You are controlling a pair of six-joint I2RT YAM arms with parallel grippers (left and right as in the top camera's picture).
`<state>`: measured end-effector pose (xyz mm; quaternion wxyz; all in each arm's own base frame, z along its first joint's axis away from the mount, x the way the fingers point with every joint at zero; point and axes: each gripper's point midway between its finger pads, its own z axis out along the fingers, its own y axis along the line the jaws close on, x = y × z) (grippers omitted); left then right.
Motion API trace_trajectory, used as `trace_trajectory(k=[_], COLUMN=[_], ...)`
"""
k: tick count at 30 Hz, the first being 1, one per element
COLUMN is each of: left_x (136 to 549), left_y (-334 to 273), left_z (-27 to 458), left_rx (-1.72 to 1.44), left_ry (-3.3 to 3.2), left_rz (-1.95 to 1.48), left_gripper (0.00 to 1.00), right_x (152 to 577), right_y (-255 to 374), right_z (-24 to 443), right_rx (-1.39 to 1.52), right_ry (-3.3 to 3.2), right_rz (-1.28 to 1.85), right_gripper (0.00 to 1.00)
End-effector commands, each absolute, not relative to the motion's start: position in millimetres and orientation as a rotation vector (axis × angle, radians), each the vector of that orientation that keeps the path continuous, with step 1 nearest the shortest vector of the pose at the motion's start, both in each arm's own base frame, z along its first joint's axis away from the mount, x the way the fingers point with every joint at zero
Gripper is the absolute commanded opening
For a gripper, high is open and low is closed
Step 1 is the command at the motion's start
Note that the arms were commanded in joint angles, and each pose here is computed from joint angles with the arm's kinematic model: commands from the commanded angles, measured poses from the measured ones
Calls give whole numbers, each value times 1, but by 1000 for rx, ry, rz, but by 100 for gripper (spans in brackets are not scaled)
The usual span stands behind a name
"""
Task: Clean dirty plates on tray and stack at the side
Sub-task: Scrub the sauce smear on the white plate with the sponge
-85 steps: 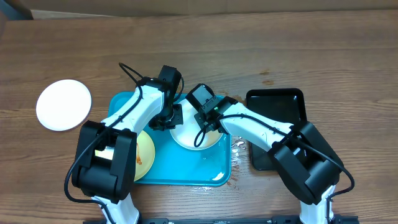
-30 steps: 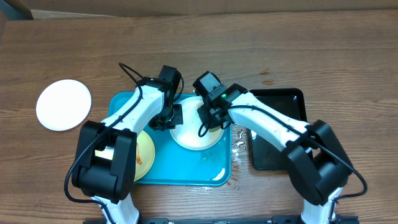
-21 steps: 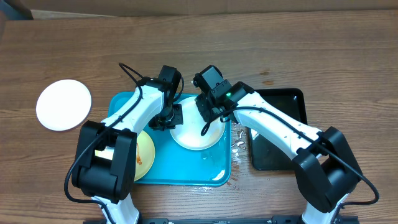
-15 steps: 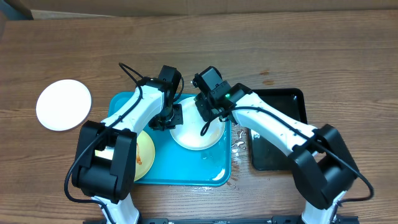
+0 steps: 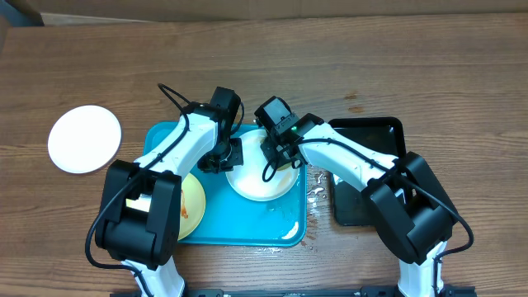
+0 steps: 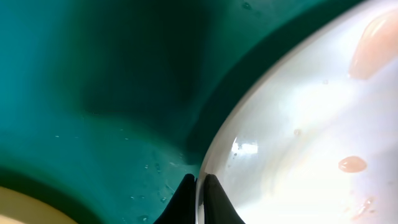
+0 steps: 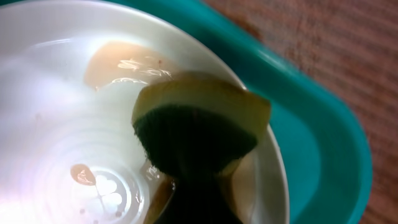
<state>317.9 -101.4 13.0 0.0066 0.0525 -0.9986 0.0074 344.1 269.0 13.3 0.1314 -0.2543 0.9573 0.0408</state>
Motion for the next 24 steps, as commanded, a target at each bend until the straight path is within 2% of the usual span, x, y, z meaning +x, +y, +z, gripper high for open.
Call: trace_trajectory(k=[1, 8, 14, 20, 24], left_x=[310, 312, 312, 312, 312], left_y=[-97, -98, -100, -102, -103], left_z=[6, 6, 6, 6, 6], left_rx=[137, 167, 165, 165, 165], left_ry=[-3102, -3108, -3109, -3107, -3105], left_rz=[11, 16, 32, 49, 57], left_gripper=[4, 4, 4, 4, 4], right_x=[309, 284, 284, 288, 304], right_y=[256, 273, 286, 307, 309], right_z=[-13, -10, -7, 0, 22], right_rx=[-786, -610, -426, -449, -509], right_ry=[2948, 3093, 3124, 3076, 3008], right_rz=[127, 352, 456, 629, 694], right_gripper=[4, 4, 4, 4, 4])
